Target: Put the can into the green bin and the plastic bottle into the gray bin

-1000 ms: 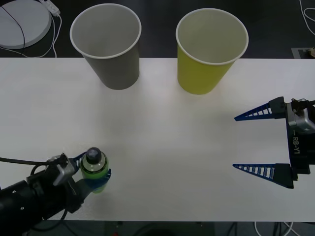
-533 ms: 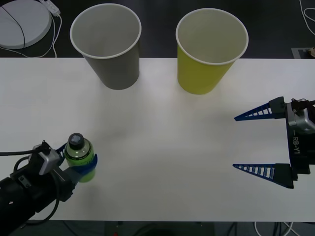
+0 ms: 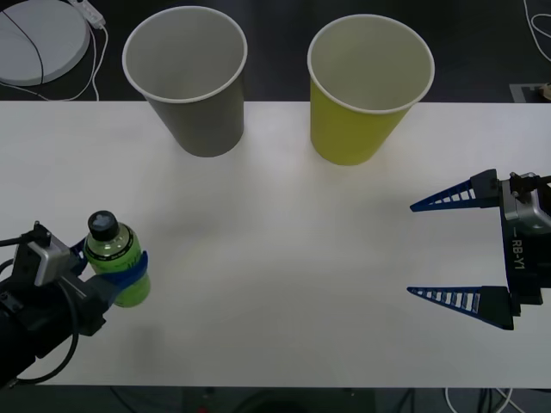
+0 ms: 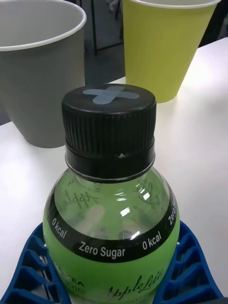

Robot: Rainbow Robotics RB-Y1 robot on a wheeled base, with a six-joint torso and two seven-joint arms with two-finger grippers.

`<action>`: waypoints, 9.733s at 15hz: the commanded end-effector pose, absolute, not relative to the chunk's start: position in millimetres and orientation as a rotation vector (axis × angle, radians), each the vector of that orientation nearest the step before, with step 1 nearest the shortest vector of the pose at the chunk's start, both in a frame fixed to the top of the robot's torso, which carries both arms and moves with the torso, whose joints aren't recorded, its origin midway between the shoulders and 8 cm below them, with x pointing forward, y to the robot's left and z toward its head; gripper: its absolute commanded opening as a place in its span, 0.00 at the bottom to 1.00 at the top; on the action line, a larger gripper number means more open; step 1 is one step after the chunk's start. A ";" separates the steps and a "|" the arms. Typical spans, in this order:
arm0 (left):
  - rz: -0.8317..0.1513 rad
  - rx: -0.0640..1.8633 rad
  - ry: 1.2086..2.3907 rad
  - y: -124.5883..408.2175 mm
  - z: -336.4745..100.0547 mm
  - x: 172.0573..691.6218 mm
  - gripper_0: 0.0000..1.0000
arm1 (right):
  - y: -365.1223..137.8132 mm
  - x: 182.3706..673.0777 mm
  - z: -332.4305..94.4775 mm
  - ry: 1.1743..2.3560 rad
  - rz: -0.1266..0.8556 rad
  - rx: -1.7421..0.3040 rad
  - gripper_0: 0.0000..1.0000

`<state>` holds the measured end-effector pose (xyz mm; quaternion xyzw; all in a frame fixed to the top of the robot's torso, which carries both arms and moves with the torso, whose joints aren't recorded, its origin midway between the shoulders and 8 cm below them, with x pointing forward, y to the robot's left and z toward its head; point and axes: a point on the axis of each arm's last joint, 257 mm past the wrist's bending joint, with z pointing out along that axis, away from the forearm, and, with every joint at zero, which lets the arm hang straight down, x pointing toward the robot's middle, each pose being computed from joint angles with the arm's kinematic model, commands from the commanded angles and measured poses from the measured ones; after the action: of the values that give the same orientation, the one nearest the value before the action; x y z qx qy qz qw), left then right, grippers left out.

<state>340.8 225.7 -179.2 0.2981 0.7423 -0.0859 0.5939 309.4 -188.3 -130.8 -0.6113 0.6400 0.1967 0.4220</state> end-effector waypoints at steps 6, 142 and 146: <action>-0.208 0.735 1.822 253.1 -159.0 346.4 0.00 | -188.3 309.4 -130.8 1.603 0.493 -1.531 1.00; -0.120 1.091 1.930 202.7 25.2 509.3 1.00 | -188.3 309.4 -130.8 1.603 0.493 -1.531 1.00; -0.157 1.113 1.897 200.6 1.2 484.3 1.00 | -188.3 309.4 -130.8 1.603 0.493 -1.531 1.00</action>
<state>490.9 201.8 8.0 0.4458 0.7721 -0.0601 0.4488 309.4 -188.3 -130.8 -0.6112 0.6400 0.1967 0.4220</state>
